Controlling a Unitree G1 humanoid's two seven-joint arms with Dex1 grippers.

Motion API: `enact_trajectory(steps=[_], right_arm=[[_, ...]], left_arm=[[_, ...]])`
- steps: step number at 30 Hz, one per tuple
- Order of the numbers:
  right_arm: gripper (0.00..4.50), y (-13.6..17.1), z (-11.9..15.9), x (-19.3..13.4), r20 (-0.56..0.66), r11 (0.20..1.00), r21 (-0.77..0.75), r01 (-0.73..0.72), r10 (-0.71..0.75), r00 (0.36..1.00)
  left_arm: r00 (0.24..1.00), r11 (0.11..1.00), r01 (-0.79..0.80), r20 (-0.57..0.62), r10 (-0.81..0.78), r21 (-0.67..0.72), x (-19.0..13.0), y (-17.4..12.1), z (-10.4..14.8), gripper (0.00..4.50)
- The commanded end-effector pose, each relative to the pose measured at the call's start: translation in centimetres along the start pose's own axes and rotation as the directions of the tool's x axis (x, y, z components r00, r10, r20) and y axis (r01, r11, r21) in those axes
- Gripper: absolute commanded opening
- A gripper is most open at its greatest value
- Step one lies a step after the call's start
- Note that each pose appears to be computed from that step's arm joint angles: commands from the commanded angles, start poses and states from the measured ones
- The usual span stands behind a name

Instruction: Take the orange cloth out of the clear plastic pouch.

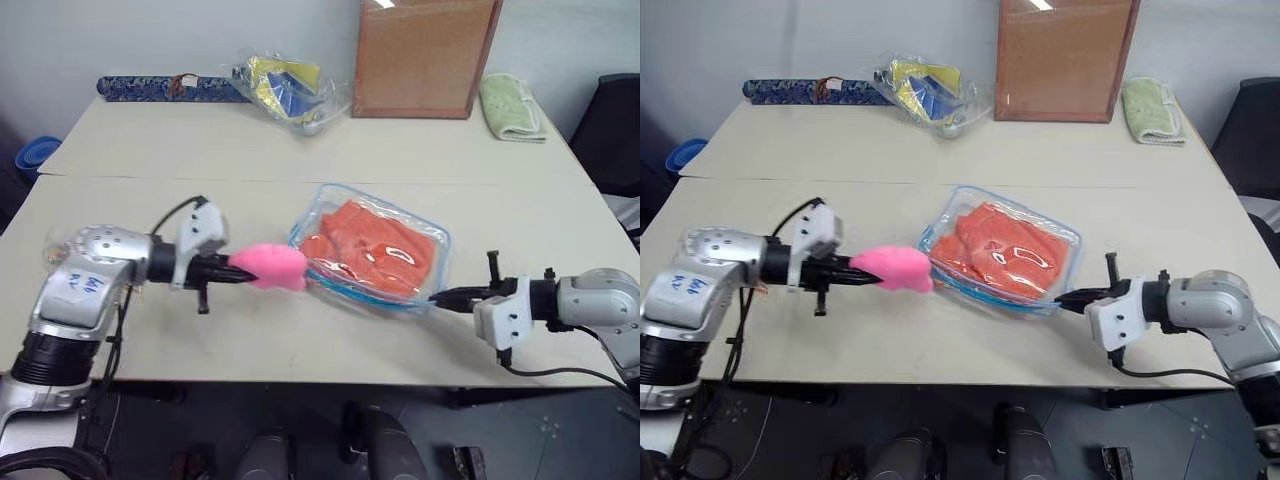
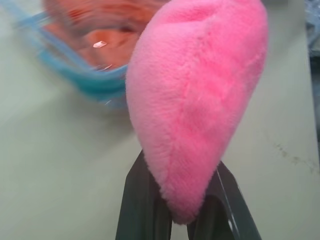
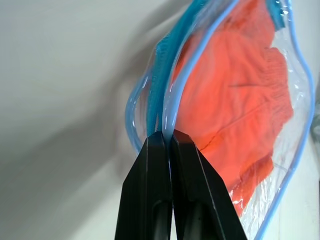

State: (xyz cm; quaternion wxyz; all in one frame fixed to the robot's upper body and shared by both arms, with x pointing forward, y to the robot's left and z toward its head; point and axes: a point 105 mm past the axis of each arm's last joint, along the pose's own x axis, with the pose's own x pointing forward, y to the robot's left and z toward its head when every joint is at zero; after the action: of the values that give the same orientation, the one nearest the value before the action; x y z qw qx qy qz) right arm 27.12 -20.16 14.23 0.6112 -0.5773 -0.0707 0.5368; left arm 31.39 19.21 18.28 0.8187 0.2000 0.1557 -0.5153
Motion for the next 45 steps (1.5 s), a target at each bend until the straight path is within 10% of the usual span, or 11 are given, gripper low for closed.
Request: enact_trajectory(steps=[1, 12, 25, 29, 37, 45], right_arm=[[0.06, 0.0, -0.1, -1.8, -0.026, 1.0, -0.024, -0.001, 0.0, 1.0], [0.25, -0.6, 0.6, -0.9, 0.004, 0.998, 0.046, 0.046, -0.046, 0.999], [4.48, 0.3, 1.4, -3.2, -0.062, 0.948, 0.275, 0.163, -0.151, 0.987], [4.48, -0.1, 2.7, -3.6, -0.055, 0.868, 0.445, 0.221, -0.22, 0.974], [4.48, -2.6, 7.6, -2.2, 0.092, 0.652, 0.74, 0.167, -0.344, 0.935], [4.48, -1.5, 11.1, -0.1, 0.19, 0.599, 0.8, 0.021, -0.285, 0.939]], left_arm=[[0.995, 0.995, -0.098, 0.001, 0.098, -0.019, -3.8, 1.3, 0.1, 0.0], [0.999, 0.994, -0.008, -0.054, 0.002, -0.113, -4.1, -3.0, -3.2, 0.0], [0.983, 0.947, -0.183, -0.063, 0.172, -0.263, -6.7, -0.2, -5.8, 4.12], [0.974, 0.945, -0.225, -0.047, 0.22, -0.237, -8.8, 1.6, -4.8, 4.12], [0.987, 0.972, 0.052, 0.139, -0.085, 0.227, -2.1, -0.2, 8.6, 4.12], [0.938, 0.698, 0.343, -0.195, -0.286, 0.629, 4.9, -4.3, 4.9, 4.12]])
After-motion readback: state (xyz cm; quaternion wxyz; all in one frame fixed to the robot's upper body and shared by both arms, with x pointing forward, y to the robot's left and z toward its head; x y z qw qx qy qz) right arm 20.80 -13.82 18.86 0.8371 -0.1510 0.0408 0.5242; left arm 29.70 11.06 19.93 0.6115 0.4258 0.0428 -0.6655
